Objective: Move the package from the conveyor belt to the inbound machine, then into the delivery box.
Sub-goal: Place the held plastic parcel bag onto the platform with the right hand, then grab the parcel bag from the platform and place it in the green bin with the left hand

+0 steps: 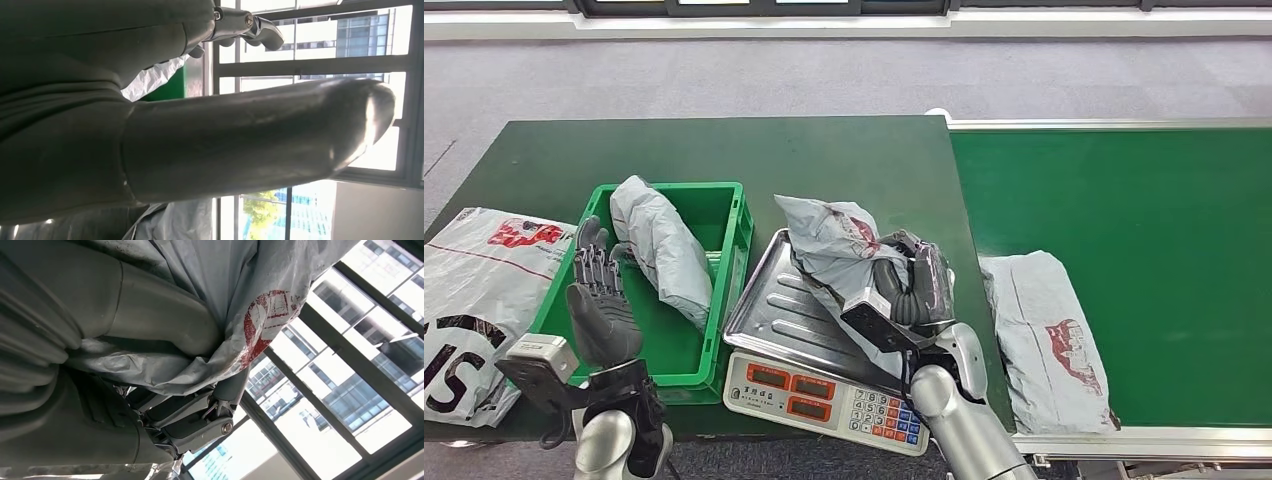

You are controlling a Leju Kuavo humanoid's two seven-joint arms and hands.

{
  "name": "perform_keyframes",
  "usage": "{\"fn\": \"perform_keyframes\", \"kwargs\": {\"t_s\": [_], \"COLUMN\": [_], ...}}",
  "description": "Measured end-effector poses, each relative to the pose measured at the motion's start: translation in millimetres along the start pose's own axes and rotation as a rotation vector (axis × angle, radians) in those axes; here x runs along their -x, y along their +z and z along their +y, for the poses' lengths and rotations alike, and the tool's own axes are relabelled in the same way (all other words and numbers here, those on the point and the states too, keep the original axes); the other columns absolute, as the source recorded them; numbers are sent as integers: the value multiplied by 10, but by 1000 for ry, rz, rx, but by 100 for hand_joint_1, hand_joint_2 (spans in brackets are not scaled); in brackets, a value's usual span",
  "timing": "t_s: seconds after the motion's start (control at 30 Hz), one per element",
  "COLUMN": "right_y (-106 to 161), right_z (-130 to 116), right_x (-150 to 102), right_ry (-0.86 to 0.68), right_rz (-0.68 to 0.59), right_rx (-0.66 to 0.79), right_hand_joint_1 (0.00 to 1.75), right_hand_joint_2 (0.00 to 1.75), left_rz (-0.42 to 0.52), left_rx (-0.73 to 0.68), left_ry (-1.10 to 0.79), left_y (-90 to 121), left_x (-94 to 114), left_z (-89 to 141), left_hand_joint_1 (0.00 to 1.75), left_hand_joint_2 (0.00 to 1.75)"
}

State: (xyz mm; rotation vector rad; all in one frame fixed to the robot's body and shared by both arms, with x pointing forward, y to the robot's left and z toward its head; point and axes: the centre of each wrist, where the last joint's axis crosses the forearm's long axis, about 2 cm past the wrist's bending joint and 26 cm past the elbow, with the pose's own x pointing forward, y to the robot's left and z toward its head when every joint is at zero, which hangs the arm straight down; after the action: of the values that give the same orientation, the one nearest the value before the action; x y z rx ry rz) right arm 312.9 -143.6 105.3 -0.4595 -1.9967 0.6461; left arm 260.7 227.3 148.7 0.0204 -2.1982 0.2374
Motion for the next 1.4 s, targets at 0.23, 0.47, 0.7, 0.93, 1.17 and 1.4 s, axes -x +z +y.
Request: {"fn": "perform_keyframes", "kwargs": {"t_s": [0.23, 0.47, 0.7, 0.93, 1.17, 1.4], "right_y": [-76, -69, -8, 260, 326, 459], "right_z": [15, 81, 5, -128, -229, -314], "right_x": [23, 68, -65, -217, -291, -334], "right_ry": [24, 38, -20, -96, -112, -149], "right_rz": [9, 29, 5, 13, -14, 7], "right_rx": [-23, -53, -53, -27, -3, -15], "right_hand_joint_1": [0, 0, 0, 0, 0, 0], "right_hand_joint_2": [175, 175, 175, 175, 175, 175], "left_rz": [5, 20, 59, 11, -2, 95], "left_rx": [5, 7, -15, -70, -81, -63], "left_ry": [5, 12, 111, -30, -63, -135], "left_y": [-2, -14, 22, 83, 90, 180], "left_x": [4, 5, 13, -25, -56, -82], "left_z": [-20, -53, -50, 4, 17, 18], "left_hand_joint_1": [0, 0, 0, 0, 0, 0], "left_hand_joint_2": [0, 0, 0, 0, 0, 0]}}
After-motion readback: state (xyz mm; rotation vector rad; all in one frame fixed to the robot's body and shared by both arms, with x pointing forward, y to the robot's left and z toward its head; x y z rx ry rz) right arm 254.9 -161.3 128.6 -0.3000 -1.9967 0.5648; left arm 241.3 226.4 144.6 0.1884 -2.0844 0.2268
